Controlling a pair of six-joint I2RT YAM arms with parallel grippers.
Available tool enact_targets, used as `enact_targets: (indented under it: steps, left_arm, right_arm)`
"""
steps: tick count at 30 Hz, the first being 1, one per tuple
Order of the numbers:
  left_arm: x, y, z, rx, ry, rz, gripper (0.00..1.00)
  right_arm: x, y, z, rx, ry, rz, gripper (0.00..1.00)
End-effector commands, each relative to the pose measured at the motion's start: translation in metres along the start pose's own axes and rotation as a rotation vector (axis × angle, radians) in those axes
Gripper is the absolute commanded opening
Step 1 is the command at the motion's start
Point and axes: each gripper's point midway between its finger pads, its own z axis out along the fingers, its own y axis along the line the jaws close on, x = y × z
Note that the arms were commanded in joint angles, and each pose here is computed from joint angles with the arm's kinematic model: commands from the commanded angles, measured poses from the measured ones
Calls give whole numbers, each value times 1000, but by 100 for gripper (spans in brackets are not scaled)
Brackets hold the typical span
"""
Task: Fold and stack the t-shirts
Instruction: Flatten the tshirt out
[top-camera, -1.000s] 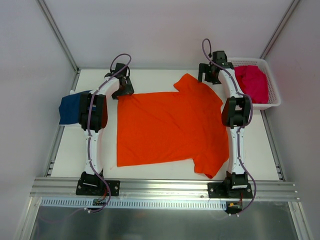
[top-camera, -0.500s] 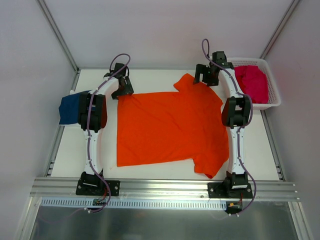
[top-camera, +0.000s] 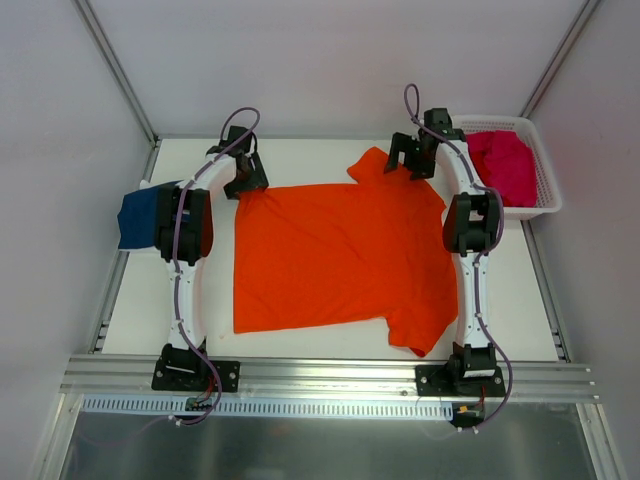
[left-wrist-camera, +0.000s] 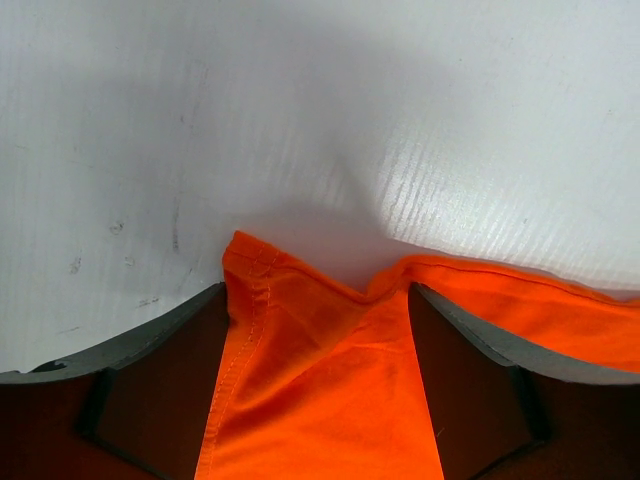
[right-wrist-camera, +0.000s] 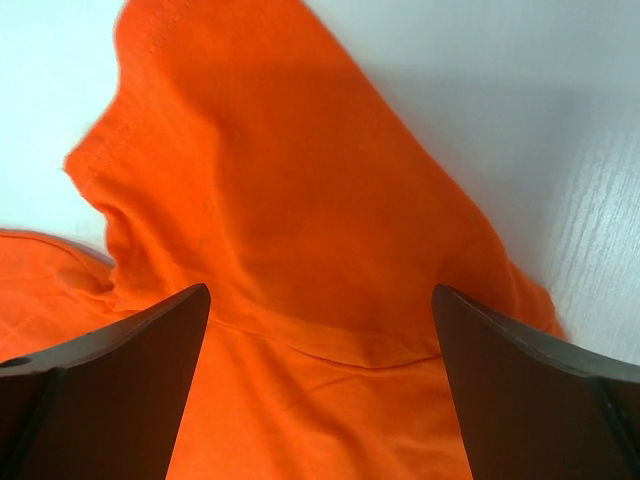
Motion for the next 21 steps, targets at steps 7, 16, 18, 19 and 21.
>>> enact_targets:
  steps: [7, 16, 18, 19, 21]
  left_arm:
    - [-21, 11, -37, -35, -88, -7, 69]
    - [-38, 6, -81, 23, -189, -19, 79]
    - [-36, 2, -83, 48, -180, -17, 79]
    - [-34, 2, -82, 53, -173, -17, 79]
    - [-26, 0, -81, 68, -152, -25, 79]
  right_arm:
    - [-12, 63, -92, -41, -113, -144, 99]
    - [-40, 160, -324, -227, -702, -390, 99]
    - [-31, 168, -351, -259, -750, -426, 99]
    - [-28, 160, -349, -219, -729, -402, 99]
    - [-35, 133, -342, -67, -727, -357, 100]
